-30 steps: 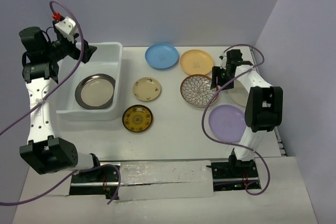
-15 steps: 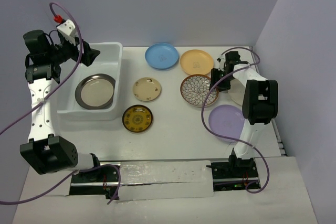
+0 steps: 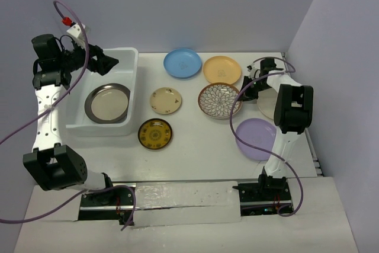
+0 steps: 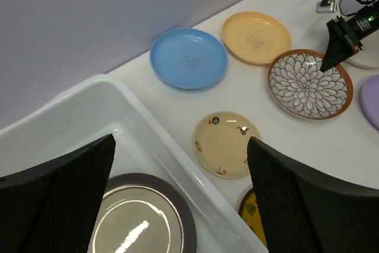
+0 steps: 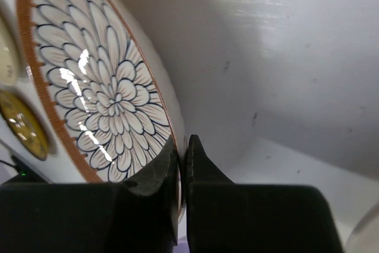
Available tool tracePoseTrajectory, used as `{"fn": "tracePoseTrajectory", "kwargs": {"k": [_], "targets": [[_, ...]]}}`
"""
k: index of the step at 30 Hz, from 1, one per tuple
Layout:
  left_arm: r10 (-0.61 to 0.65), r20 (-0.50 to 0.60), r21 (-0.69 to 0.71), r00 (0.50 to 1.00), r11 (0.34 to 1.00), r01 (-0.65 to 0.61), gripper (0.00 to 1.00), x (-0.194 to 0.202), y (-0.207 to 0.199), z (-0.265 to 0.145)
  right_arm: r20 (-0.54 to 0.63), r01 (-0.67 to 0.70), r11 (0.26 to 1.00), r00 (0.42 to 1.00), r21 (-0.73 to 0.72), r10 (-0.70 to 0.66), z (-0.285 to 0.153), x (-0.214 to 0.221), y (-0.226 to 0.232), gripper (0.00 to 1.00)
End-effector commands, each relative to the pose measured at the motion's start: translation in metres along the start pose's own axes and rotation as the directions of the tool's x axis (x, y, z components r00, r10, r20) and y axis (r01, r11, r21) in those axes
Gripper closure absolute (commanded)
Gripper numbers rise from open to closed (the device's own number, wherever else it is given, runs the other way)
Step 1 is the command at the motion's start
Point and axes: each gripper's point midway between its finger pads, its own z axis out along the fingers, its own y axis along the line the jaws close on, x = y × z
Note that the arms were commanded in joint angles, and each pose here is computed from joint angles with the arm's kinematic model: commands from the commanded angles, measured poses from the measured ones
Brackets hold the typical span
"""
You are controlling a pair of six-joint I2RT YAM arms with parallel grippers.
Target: Place the plates into the plastic bin on the countertop
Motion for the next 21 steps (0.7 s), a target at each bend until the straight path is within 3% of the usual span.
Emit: {"fn": "tracePoseTrajectory", "kwargs": {"k": [1, 7, 12, 18, 21], "targets": [[-0.091, -0.034, 0.087, 0.995, 0.992, 0.094, 0.03, 0.014, -0.016, 0.01, 0.063, 0.064, 0.998, 0.996, -0.006, -0.063, -0.015, -0.016, 0.012, 1.0], [-0.055, -0.093, 0.162, 0.994, 0.984, 0.069, 0.05, 0.028, -0.038, 0.016, 0.169, 0.218, 0.97, 0.965, -0.103, -0.199, -0.054, -0.024, 0.061, 1.0], [0.042, -0.194, 0.293, 0.98, 0.956, 0.017, 0.07, 0.042, -0.07, 0.026, 0.244, 0.408, 0.905, 0.896, -0.118, -0.372, -0.097, -0.026, 0.122, 1.0], [0.218, -0.309, 0.474, 0.926, 0.879, -0.049, 0.08, 0.066, -0.124, 0.053, 0.231, 0.592, 0.787, 0.802, -0.173, -0.551, -0.109, 0.014, 0.19, 1.0], [0.257, -0.381, 0.547, 0.888, 0.837, -0.008, 0.08, 0.08, -0.145, 0.06, 0.227, 0.658, 0.722, 0.752, -0.213, -0.618, -0.112, 0.043, 0.223, 1.0]]}}
